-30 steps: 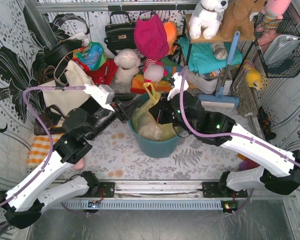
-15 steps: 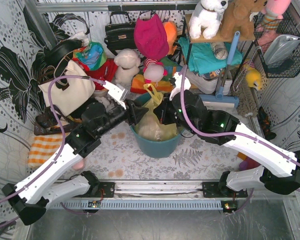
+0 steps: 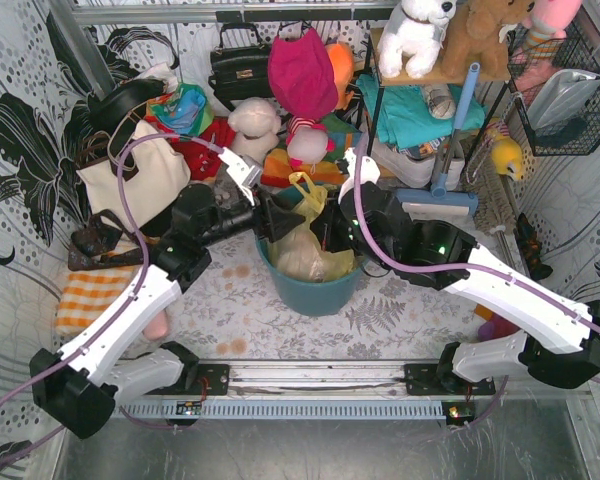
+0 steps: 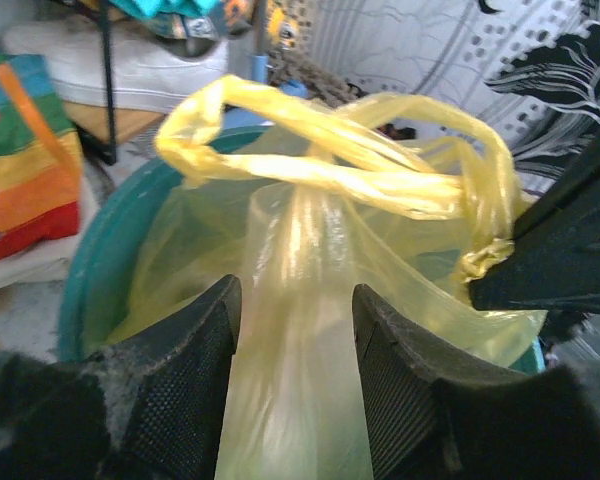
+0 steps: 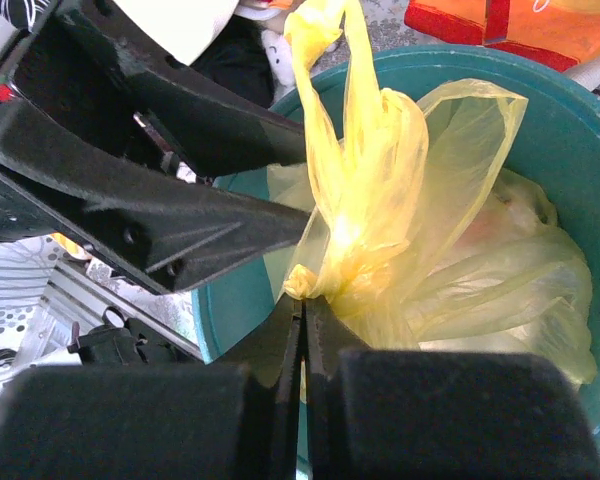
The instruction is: Tie the trash bag
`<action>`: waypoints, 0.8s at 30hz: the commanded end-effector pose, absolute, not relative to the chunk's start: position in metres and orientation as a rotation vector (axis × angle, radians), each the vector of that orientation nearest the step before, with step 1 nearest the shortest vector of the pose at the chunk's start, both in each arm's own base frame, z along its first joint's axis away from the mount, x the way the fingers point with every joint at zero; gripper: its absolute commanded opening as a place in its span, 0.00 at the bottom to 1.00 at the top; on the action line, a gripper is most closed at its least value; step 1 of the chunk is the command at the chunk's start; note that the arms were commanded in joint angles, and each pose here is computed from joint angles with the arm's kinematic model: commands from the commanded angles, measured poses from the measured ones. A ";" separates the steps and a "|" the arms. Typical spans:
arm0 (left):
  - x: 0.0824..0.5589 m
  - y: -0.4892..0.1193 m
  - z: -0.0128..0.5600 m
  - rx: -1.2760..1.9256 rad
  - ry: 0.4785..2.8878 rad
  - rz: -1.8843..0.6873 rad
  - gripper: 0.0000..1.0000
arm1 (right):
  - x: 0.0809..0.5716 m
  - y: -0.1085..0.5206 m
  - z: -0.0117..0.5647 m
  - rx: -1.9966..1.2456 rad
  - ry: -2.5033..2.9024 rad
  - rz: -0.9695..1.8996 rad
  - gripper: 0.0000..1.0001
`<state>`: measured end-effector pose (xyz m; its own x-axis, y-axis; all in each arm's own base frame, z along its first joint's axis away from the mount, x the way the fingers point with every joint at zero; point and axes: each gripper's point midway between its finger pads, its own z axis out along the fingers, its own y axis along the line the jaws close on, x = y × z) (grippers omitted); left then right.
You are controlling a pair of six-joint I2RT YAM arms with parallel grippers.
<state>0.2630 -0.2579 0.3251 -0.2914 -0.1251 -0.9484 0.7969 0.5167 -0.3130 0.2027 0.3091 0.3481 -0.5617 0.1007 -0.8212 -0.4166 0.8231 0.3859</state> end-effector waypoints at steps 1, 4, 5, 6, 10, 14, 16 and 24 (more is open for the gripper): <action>0.245 -0.276 0.340 0.739 1.484 -1.160 0.57 | 0.208 0.304 0.352 -0.214 2.049 0.657 0.00; 0.244 -0.281 0.339 0.779 1.471 -1.185 0.46 | 0.210 0.302 0.351 -0.200 2.046 0.640 0.00; 0.245 -0.282 0.339 0.787 1.471 -1.185 0.39 | 0.211 0.301 0.350 -0.195 2.045 0.634 0.00; 0.246 -0.282 0.339 0.793 1.473 -1.181 0.30 | 0.211 0.300 0.349 -0.191 2.045 0.624 0.00; 0.241 -0.276 0.344 0.798 1.472 -1.153 0.04 | 0.216 0.296 0.341 -0.166 2.039 0.589 0.00; 0.230 -0.267 0.349 0.782 1.470 -1.133 0.00 | 0.221 0.297 0.333 -0.142 2.009 0.591 0.00; 0.223 -0.263 0.351 0.775 1.468 -1.134 0.00 | 0.223 0.301 0.329 -0.131 1.994 0.603 0.00; 0.208 -0.258 0.334 0.780 1.532 -1.162 0.00 | 0.228 0.324 0.342 -0.079 1.813 0.814 0.00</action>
<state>0.2117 -0.2584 0.3495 -0.2306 -0.1101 -0.9668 0.9083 0.3321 -0.2545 0.2231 0.3106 0.2960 -0.5038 0.1544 -0.8499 -0.3583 0.8579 0.3682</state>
